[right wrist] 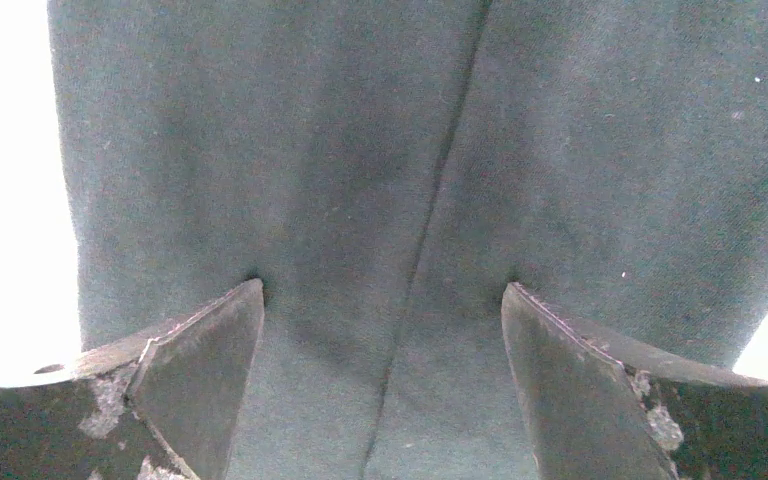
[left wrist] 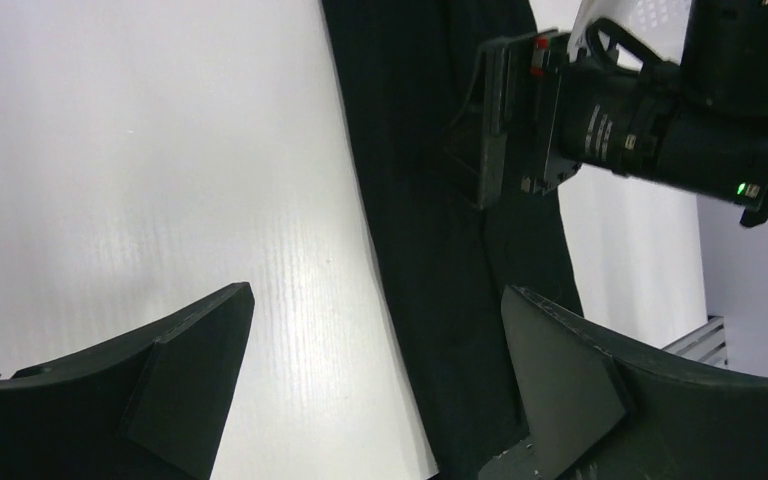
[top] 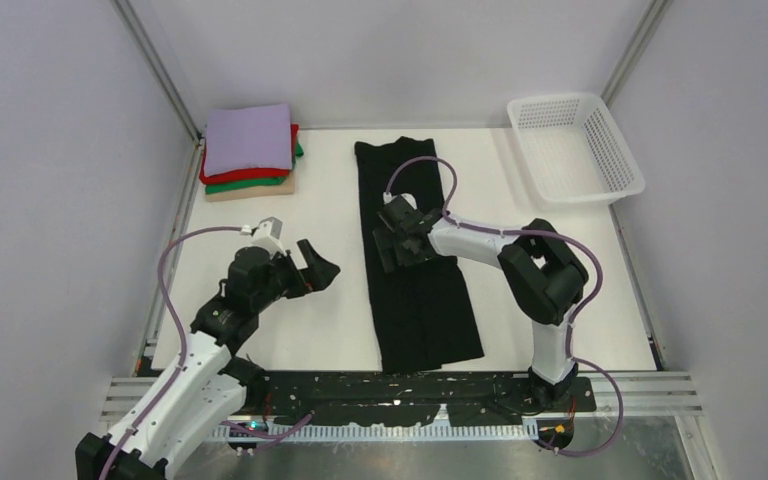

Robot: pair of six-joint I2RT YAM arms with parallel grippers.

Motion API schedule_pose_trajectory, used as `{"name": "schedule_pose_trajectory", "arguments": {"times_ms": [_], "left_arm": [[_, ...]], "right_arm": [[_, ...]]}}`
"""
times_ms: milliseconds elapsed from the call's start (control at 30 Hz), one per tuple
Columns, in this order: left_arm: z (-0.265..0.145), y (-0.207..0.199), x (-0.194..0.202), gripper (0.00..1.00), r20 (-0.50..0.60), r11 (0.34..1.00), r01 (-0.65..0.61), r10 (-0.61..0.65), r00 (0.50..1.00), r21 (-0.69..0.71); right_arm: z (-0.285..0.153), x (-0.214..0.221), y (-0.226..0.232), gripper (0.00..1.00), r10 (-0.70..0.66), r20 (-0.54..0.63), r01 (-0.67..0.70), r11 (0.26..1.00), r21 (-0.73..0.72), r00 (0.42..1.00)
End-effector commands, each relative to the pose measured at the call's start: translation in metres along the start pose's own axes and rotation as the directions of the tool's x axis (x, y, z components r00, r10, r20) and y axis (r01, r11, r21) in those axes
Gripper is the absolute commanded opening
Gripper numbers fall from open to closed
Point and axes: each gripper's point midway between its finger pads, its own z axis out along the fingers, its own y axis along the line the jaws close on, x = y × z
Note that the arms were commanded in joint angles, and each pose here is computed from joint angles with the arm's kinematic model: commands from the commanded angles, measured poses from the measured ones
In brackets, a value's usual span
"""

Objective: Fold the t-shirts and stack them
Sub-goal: Rotate the tshirt 90 degrees, then grab the bottom of the folded rectangular tshirt with both arms

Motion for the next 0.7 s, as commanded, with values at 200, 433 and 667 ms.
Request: {"name": "schedule_pose_trajectory", "arguments": {"times_ms": [200, 433, 667], "left_arm": [[-0.012, 0.016, -0.022, 1.0, 0.037, 0.99, -0.075, 0.08, 0.996, -0.119], [-0.013, 0.028, -0.001, 0.99, -0.075, 0.984, -0.065, 0.053, 0.996, -0.163], [-0.006, 0.016, 0.055, 1.0, -0.271, 0.999, 0.045, -0.049, 0.961, -0.024]], "right_arm": [[0.036, -0.038, 0.028, 0.96, 0.171, -0.027, -0.169, 0.984, 0.059, 0.985], [0.008, -0.088, 0.035, 0.95, 0.184, 0.085, -0.187, 0.982, 0.022, 0.979], [-0.081, -0.11, 0.027, 0.95, 0.186, 0.293, -0.151, 0.979, -0.137, 0.938]]}}
